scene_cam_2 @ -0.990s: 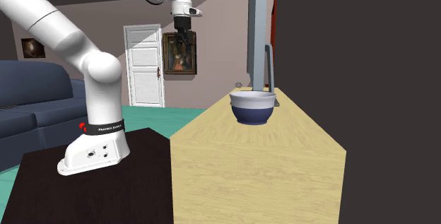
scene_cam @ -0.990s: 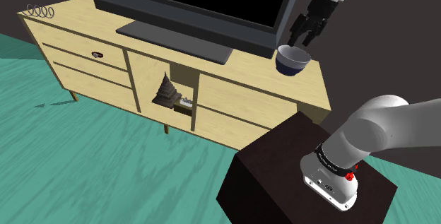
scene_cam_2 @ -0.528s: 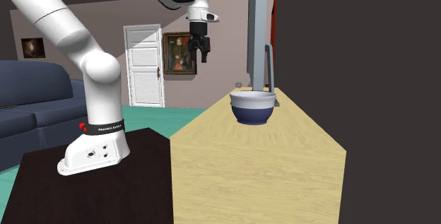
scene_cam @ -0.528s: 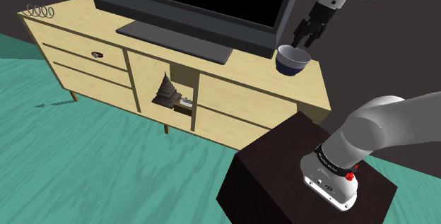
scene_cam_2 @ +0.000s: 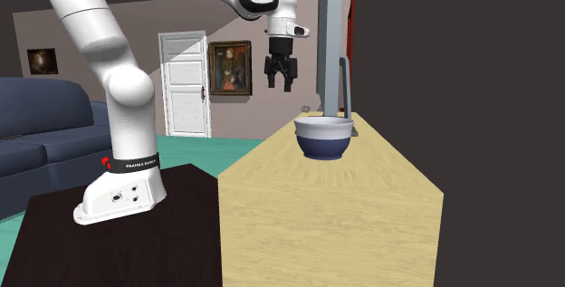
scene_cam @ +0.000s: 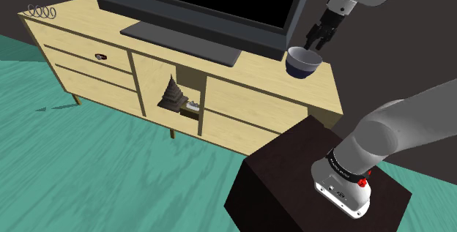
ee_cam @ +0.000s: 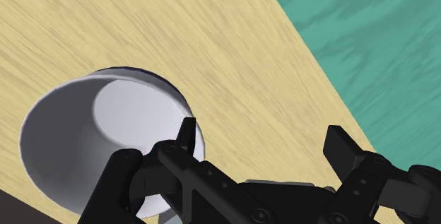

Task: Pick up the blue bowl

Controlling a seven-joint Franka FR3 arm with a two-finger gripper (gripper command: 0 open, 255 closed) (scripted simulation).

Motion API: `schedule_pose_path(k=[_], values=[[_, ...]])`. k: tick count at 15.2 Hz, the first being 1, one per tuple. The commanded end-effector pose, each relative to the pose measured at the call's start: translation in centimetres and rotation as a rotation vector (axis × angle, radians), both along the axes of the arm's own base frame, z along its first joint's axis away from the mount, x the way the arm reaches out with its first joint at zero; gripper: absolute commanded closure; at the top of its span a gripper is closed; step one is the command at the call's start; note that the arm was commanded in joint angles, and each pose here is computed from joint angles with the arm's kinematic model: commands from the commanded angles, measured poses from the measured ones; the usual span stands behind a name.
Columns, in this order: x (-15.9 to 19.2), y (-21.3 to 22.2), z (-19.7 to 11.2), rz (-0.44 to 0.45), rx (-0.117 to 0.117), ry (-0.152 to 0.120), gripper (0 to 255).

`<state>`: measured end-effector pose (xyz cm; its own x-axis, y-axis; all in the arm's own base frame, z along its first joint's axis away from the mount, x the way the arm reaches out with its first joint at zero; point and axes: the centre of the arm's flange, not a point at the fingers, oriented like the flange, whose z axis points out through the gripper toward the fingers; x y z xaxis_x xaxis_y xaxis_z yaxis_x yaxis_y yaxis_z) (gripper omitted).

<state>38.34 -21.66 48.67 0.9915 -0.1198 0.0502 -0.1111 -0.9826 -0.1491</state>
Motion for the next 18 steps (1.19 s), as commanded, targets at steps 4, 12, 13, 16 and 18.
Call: schedule_pose_path(k=[4,12,13,16,18], values=[[1.5,-6.2,-2.2,0.001,0.01,0.003,0],[4.6,-15.8,-6.2,0.0,0.028,0.008,0],[5.0,-16.9,-6.8,0.0,0.031,0.008,0],[6.1,-20.5,-8.3,-0.001,0.037,0.01,0],[6.6,-22.1,-9.1,-0.001,0.04,0.01,0]])
